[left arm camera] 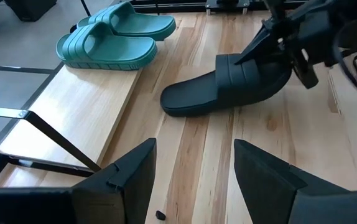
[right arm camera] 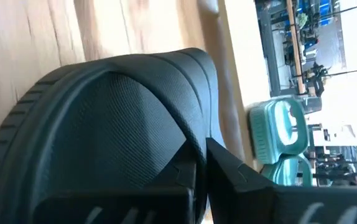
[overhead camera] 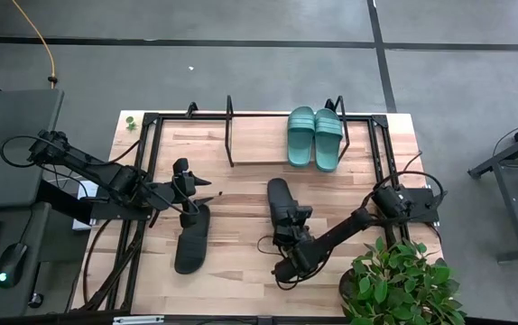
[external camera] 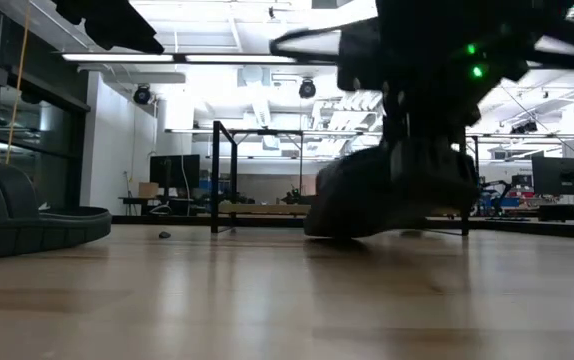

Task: Pick and place slides into the shelf
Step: Put the right black slide on the shelf

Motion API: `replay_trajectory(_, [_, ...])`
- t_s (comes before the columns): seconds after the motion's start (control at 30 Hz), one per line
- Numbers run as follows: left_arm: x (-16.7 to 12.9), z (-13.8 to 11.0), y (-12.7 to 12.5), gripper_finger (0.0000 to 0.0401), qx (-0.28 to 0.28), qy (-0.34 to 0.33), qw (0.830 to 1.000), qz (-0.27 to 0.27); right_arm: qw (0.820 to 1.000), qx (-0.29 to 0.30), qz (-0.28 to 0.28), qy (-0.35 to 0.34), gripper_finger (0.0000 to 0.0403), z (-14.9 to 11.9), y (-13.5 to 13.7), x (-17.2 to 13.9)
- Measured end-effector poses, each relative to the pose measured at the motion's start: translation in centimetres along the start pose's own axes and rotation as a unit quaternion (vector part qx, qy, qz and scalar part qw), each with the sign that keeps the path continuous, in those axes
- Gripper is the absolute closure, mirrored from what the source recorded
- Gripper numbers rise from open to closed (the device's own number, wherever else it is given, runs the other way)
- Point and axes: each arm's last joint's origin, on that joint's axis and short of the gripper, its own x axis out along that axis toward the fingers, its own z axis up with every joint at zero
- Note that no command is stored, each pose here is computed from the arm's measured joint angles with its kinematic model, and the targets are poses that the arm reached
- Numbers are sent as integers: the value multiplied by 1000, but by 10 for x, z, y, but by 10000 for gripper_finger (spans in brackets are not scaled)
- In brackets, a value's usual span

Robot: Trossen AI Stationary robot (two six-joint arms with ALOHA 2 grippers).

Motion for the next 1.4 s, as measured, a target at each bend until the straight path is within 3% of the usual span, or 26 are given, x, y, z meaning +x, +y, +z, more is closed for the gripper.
replay_trajectory(0.33, [0, -1, 0, 203, 2, 2, 1000, 0, 999, -3, -32, -16, 402, 18, -21, -8])
replay_trajectory(0.7, [0, -1, 0, 203, 2, 3, 1000, 1, 997, 6, -71, -9, 403, 41, -52, 6])
replay_trajectory(1.17, [0, -1, 0, 203, 3, 3, 1000, 1, 993, -6, -111, 29, 403, 63, -85, 69])
replay_trajectory(1.4, [0, -1, 0, 203, 7, 3, 1000, 1, 996, -3, -83, 21, 403, 87, -95, 102])
